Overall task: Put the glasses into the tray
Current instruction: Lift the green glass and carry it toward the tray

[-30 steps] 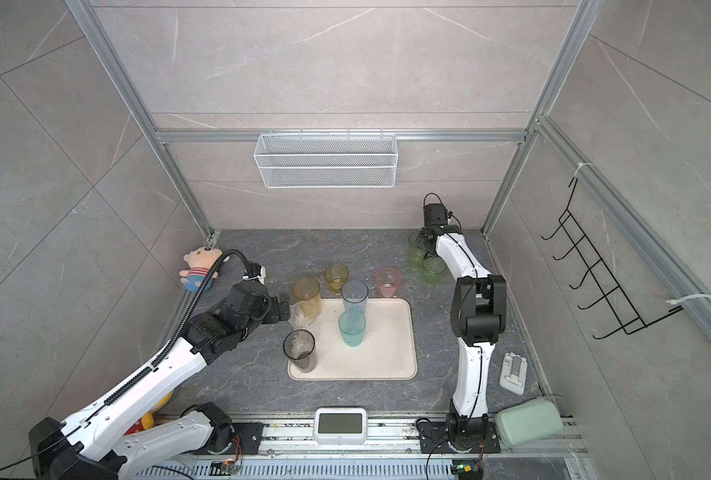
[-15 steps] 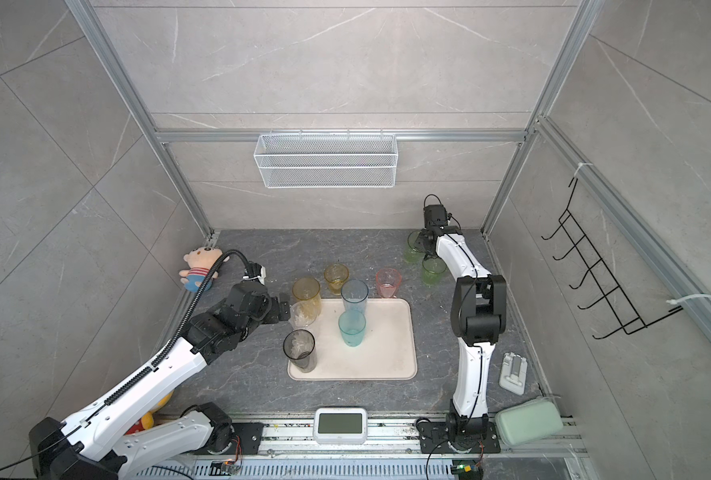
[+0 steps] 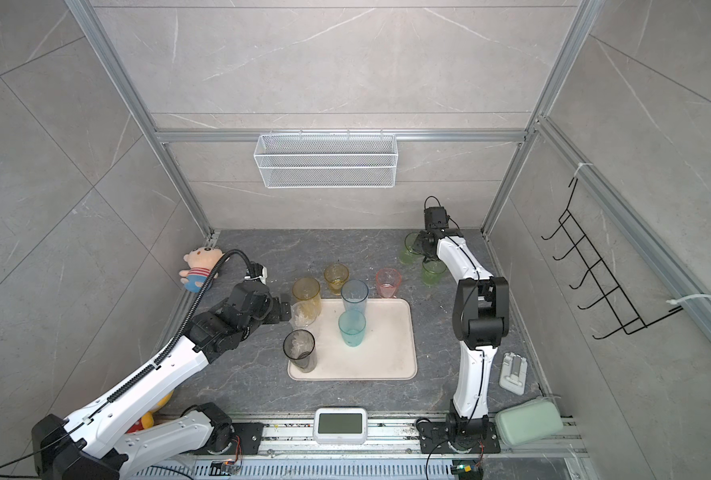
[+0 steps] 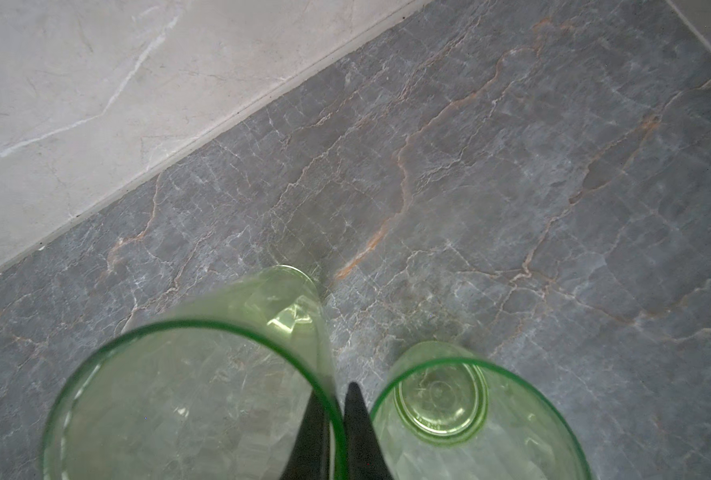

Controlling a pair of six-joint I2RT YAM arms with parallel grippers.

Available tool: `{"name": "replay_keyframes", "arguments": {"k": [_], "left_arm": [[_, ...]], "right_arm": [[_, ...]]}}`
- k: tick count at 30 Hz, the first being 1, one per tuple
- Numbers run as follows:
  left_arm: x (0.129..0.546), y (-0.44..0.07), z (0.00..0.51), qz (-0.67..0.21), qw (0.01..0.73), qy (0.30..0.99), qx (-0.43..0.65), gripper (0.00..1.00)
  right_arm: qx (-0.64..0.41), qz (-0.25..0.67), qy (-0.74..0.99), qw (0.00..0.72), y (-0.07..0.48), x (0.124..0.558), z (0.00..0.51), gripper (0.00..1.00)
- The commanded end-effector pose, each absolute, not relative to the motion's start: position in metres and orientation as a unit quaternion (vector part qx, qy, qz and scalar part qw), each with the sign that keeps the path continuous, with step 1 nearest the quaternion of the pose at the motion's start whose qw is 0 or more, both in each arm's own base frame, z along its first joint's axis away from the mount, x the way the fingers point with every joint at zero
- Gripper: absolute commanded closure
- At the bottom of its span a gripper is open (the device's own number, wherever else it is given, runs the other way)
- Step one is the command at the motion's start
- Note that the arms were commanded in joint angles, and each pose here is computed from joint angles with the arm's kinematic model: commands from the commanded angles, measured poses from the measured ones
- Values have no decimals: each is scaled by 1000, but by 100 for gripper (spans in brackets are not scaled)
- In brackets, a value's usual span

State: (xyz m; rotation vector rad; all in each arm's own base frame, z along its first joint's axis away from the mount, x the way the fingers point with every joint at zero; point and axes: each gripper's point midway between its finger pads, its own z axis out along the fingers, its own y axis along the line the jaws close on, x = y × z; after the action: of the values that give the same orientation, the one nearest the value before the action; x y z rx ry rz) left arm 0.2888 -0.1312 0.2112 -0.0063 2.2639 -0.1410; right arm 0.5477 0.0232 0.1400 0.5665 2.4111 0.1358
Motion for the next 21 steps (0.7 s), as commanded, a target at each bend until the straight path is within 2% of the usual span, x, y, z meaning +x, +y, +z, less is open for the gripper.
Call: {"name": "replay_keyframes", "arguments": {"k": [1,21], "left_arm": [[295,-134,229,-71,444,893,-5,0],[286,-131,241,-83,455,887,-4,0]], "right_arm": [[196,76,908,363,35,545,180,100],[151,91,907,383,63,480,236,100]]}}
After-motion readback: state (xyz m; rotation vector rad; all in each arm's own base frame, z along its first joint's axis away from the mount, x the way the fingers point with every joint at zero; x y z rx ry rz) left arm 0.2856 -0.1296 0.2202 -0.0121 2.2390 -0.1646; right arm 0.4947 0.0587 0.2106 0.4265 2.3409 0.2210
